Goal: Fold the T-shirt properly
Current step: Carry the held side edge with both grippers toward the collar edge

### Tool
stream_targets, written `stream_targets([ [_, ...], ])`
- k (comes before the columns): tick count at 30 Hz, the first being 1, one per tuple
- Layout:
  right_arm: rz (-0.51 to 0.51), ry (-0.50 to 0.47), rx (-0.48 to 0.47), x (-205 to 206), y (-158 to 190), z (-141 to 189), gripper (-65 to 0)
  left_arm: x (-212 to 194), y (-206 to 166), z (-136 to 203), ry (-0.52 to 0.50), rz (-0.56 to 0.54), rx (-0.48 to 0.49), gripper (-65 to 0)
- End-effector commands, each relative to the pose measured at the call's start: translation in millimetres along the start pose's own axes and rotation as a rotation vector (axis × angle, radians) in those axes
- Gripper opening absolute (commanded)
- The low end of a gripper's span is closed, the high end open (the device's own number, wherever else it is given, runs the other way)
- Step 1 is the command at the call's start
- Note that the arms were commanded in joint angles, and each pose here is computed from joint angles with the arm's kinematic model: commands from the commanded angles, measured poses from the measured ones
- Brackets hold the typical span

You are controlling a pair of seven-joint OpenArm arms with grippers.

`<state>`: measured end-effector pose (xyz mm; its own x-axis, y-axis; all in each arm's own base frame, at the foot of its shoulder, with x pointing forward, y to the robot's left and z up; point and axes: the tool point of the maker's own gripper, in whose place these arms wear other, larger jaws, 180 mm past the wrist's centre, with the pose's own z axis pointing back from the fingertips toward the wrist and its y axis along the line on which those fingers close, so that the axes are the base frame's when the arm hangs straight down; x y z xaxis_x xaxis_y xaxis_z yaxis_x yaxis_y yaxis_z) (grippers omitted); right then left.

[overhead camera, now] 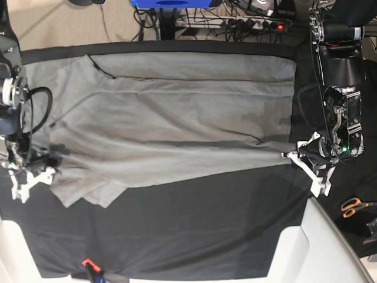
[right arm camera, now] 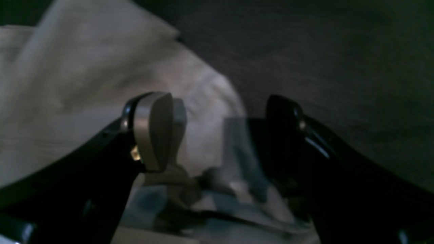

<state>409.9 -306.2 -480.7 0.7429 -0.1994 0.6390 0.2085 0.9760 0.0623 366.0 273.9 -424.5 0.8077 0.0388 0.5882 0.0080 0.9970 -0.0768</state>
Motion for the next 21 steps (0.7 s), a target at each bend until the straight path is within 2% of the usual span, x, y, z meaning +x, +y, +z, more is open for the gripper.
stream_targets([
  [1,-0.003,-0.066,-0.025,29,-13,5,-25.8,22,7,7,-0.058,-0.01,0.013,-65.0],
  [8,0.002,-0.046,-0.041,18,-18,4,-27.0,21,7,7,-0.055,-0.008,0.013,-65.0],
  [13,0.031,-0.039,-0.042,17,-18,4,-50.0,21,7,7,-0.055,-0.008,0.013,-65.0],
  [14,0.03,-0.039,-0.041,17,-17,4,-51.8,21,7,7,-0.055,-0.008,0.013,-65.0],
  [18,0.032,-0.049,-0.039,22,-16,4,-51.8,21,7,7,-0.054,-0.007,0.013,-65.0],
  [21,0.036,-0.055,-0.035,25,-16,5,-56.4,21,7,7,-0.054,-0.007,0.013,-65.0],
])
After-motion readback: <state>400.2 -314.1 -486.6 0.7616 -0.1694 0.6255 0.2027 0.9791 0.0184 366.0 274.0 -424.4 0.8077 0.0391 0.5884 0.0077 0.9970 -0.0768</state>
